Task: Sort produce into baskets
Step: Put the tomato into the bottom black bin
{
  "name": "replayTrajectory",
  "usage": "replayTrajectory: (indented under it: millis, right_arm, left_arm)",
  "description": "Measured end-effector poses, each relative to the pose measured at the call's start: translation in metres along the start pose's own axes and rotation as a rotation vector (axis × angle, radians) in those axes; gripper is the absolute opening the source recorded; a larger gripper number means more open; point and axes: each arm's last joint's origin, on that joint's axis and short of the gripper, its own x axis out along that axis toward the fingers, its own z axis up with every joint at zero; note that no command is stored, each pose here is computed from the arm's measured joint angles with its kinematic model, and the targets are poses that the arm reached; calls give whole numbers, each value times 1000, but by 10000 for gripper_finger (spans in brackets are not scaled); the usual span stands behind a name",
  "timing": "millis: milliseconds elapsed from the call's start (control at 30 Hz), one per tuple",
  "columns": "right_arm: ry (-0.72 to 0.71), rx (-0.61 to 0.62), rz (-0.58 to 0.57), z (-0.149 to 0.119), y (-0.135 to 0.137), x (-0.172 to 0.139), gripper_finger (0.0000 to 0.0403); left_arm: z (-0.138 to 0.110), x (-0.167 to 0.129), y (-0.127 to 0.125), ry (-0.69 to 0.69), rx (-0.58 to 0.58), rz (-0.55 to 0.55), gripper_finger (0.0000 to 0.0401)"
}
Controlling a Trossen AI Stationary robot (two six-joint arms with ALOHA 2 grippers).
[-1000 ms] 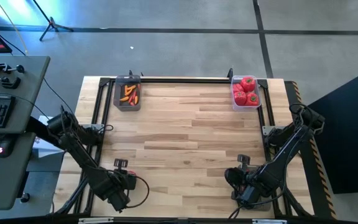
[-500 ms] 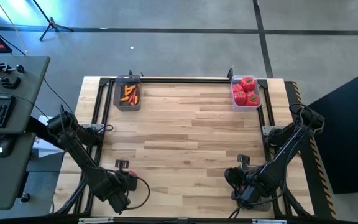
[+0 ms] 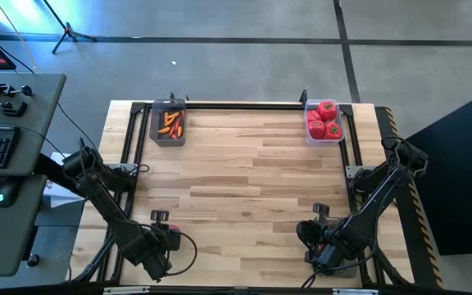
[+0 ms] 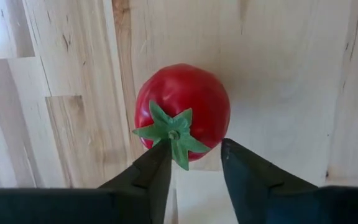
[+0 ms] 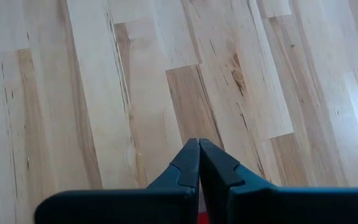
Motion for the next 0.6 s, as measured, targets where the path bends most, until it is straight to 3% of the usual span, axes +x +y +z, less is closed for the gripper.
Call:
replayTrajectory:
  millis: [200, 600]
  right_arm:
    - [0, 0, 0, 0, 0, 0, 0]
    - [0, -11, 0, 0, 0, 0, 0]
  left_arm:
    - [1, 0, 2, 2, 4, 4, 148]
    - [1, 1, 2, 10, -3, 0, 110]
